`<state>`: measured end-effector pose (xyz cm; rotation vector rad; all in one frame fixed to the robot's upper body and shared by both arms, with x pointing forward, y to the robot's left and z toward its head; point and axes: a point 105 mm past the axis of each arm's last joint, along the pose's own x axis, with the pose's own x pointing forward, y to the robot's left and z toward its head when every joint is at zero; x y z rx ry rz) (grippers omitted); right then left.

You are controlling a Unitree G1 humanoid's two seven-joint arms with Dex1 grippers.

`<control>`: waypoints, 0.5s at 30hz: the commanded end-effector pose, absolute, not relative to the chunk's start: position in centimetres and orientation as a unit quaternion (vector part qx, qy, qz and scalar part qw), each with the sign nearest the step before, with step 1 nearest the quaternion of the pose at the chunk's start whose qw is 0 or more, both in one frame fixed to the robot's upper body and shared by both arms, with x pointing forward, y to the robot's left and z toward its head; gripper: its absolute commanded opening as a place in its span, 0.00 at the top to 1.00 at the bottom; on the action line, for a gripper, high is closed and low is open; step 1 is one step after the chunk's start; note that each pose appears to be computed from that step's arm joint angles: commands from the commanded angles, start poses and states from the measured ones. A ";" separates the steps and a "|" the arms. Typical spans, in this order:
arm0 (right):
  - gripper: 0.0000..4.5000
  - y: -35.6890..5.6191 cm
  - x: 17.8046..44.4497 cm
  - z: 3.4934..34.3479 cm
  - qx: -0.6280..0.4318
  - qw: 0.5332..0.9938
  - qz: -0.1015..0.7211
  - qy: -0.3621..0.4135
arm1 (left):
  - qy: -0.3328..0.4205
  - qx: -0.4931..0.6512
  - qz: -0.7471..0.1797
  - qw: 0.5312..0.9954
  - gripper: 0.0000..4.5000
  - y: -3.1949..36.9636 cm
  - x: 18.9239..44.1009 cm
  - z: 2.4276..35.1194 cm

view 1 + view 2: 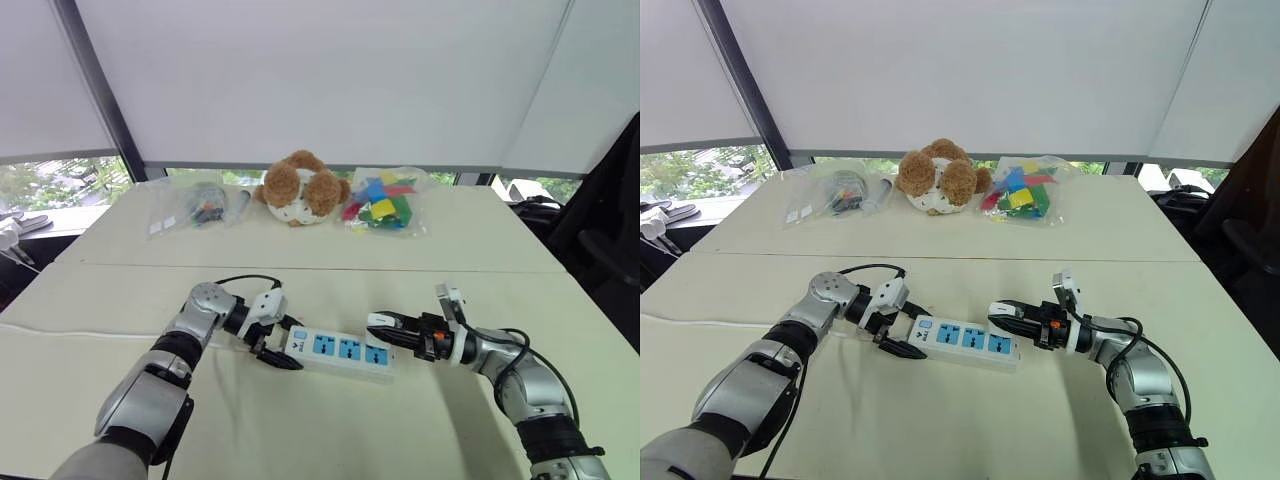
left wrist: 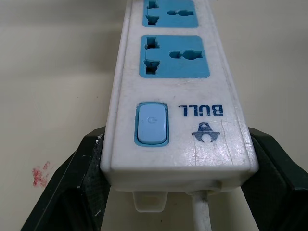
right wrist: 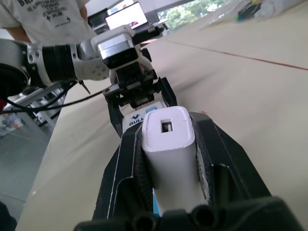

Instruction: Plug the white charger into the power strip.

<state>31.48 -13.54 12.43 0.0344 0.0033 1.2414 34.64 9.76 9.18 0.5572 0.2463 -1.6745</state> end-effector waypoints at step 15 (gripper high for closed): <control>0.83 -14.1 30.3 7.2 -0.029 0.796 0.601 0.061 | 0.144 0.247 -0.745 0.603 0.33 10.0 33.5 7.2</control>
